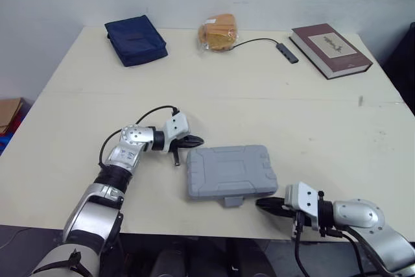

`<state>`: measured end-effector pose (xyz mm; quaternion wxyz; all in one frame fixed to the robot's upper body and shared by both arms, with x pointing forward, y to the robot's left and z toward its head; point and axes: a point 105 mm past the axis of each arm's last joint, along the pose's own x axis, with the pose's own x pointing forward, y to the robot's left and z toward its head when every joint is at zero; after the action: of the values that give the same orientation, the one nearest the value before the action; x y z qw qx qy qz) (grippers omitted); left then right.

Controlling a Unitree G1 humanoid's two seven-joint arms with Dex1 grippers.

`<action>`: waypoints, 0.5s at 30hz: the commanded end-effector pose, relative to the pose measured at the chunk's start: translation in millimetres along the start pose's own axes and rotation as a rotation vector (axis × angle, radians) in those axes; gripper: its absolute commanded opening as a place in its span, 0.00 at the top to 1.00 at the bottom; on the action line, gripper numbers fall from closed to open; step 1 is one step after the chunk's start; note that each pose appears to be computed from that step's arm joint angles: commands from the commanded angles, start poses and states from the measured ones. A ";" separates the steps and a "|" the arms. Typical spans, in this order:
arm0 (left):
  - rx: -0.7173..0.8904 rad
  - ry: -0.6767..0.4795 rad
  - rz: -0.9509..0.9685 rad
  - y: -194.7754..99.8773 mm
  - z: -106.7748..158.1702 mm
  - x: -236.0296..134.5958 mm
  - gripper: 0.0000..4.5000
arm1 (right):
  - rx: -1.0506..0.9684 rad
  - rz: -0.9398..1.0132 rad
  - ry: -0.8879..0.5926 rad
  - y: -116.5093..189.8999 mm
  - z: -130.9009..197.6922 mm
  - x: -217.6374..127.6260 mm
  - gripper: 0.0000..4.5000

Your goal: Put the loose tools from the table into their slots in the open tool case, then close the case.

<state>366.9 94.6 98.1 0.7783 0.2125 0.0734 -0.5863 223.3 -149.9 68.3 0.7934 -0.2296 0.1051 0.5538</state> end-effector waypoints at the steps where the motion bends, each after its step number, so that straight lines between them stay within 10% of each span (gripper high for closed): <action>1: 0.016 -0.036 -0.039 -9.8 6.1 -3.2 0.99 | -0.016 -0.049 0.063 -16.1 -15.1 1.9 1.00; 15: -0.076 -0.087 0.088 -46.6 4.2 -31.3 0.99 | -0.115 -0.115 0.109 -87.5 -18.8 16.6 1.00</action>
<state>314.3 113.3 86.9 0.8091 0.1613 0.0810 -0.5593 310.6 -156.2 86.7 0.7986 -0.3058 0.0560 0.5154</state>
